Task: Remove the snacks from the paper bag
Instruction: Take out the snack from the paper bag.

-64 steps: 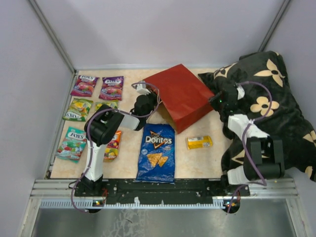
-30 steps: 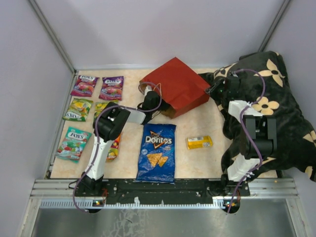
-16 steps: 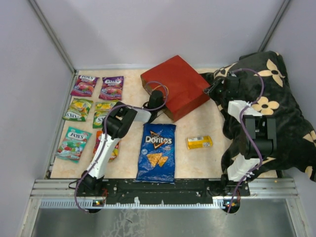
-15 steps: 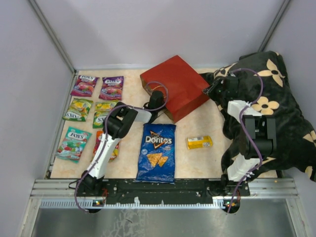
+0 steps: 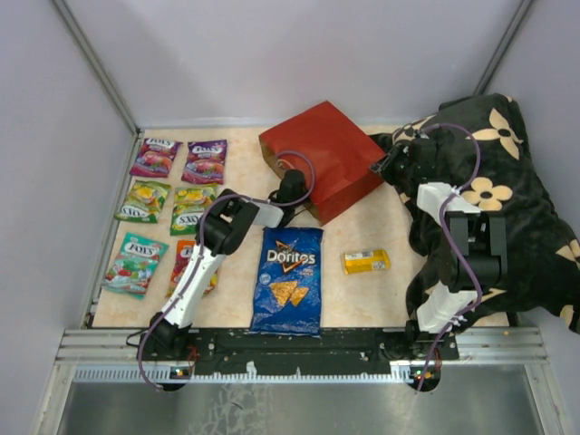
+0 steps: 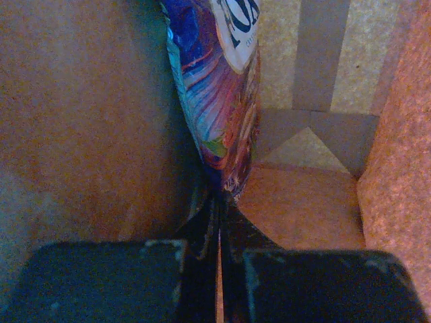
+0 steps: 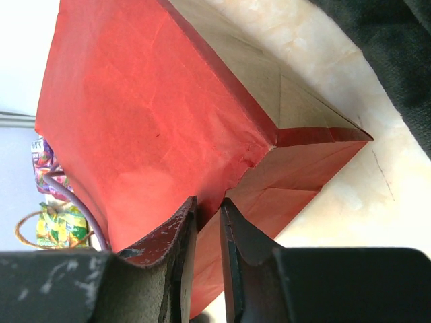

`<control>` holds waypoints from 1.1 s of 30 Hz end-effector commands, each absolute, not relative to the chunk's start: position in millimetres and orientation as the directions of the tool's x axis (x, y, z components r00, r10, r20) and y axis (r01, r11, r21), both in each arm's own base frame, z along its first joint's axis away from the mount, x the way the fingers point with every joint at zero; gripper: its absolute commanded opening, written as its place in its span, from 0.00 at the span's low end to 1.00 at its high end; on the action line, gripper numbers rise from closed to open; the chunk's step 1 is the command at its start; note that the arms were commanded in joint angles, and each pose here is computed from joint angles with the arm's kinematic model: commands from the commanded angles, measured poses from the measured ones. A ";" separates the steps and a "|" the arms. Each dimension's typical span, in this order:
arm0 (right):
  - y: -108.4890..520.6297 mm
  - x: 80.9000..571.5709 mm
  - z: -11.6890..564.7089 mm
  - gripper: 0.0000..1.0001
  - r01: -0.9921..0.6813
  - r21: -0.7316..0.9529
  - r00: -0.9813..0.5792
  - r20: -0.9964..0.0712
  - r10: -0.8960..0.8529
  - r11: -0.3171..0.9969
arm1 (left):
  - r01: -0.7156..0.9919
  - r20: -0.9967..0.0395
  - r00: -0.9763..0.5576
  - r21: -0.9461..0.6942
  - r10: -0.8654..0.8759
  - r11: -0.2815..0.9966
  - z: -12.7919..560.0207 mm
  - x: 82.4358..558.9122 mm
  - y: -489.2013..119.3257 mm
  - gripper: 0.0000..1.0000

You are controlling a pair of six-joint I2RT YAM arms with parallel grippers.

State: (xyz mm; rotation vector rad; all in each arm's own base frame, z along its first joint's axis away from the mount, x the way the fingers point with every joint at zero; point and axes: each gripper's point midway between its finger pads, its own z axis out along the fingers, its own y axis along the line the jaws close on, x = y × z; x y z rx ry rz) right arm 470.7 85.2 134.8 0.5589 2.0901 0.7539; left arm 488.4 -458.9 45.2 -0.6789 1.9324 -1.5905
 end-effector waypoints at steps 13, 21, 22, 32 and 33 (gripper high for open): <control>78.6 479.4 187.9 0.21 0.070 0.745 -0.434 -0.576 0.692 0.663 | 0.149 -0.392 -0.578 -0.913 -0.715 0.381 100.4 470.1 -365.6 0.00; 73.7 478.2 195.7 0.20 0.087 0.753 -0.398 -0.574 0.715 0.652 | 0.163 -0.456 -0.535 -0.882 -0.711 0.442 113.7 454.3 -333.2 0.00; 71.7 478.4 195.8 0.20 0.096 0.753 -0.388 -0.573 0.722 0.650 | 0.170 -0.463 -0.535 -0.878 -0.707 0.448 115.8 450.8 -331.5 0.00; 86.6 469.1 228.2 0.77 0.022 0.582 -0.350 -0.757 0.552 0.813 | 0.271 -0.646 -0.531 -0.743 -0.548 0.612 119.6 417.0 -301.6 0.00; 94.3 466.9 233.6 0.81 -0.004 0.531 -0.349 -0.795 0.496 0.847 | 0.277 -0.665 -0.527 -0.723 -0.529 0.633 119.3 412.9 -295.9 0.00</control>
